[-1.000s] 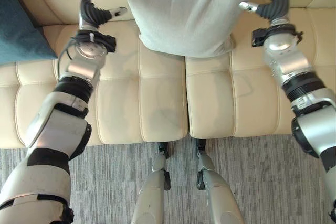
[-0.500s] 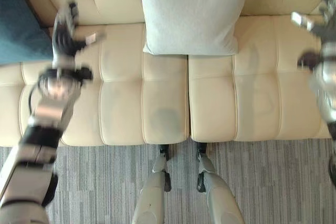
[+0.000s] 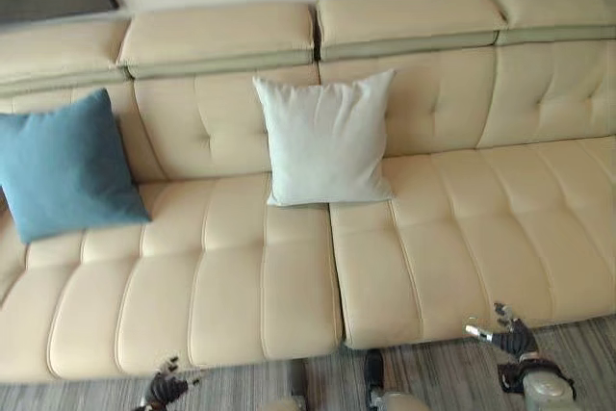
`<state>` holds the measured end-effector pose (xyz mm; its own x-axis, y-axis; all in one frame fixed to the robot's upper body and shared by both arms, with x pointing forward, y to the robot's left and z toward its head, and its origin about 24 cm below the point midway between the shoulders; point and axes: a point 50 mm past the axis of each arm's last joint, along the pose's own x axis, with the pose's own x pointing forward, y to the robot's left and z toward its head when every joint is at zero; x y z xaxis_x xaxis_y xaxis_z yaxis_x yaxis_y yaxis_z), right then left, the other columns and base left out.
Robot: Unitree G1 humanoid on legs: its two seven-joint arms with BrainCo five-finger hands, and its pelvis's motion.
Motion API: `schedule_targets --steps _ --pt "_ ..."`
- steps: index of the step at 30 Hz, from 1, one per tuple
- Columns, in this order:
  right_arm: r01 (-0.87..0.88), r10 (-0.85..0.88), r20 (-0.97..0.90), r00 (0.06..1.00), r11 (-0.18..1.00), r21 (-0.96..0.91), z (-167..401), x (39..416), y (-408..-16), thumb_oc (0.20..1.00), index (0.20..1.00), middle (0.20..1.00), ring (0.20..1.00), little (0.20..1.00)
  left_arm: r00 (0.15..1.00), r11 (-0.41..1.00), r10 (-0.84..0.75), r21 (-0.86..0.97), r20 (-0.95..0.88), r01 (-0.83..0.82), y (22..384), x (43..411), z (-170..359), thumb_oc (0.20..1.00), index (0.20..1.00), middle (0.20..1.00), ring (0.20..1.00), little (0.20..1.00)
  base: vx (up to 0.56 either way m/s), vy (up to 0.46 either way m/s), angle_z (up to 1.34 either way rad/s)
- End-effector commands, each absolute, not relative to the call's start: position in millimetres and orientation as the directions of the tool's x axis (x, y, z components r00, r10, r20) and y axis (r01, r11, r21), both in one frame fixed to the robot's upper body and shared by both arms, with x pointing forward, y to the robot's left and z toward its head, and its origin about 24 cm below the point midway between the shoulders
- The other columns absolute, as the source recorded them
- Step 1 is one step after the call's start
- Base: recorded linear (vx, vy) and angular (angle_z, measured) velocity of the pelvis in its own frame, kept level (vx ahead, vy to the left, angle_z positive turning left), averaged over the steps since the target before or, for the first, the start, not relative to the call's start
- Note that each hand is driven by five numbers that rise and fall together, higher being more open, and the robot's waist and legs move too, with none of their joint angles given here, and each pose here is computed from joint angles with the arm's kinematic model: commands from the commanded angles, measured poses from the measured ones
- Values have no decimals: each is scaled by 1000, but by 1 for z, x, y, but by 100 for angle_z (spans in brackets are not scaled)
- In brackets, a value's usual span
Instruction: Pick up all the scattered cushions and arrange them neatly on the sofa.
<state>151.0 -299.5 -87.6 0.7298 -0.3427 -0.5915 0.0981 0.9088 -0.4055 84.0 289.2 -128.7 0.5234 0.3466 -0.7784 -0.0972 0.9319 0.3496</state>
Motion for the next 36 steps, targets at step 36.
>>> schedule_targets --steps 36 --pt "125 -372 -542 754 890 -438 -82 172 -292 1000 1000 1000 1000 1000 814 859 265 510 -518 45 284 182 -73 1000 1000 1000 1000 1000 -253 7 1"
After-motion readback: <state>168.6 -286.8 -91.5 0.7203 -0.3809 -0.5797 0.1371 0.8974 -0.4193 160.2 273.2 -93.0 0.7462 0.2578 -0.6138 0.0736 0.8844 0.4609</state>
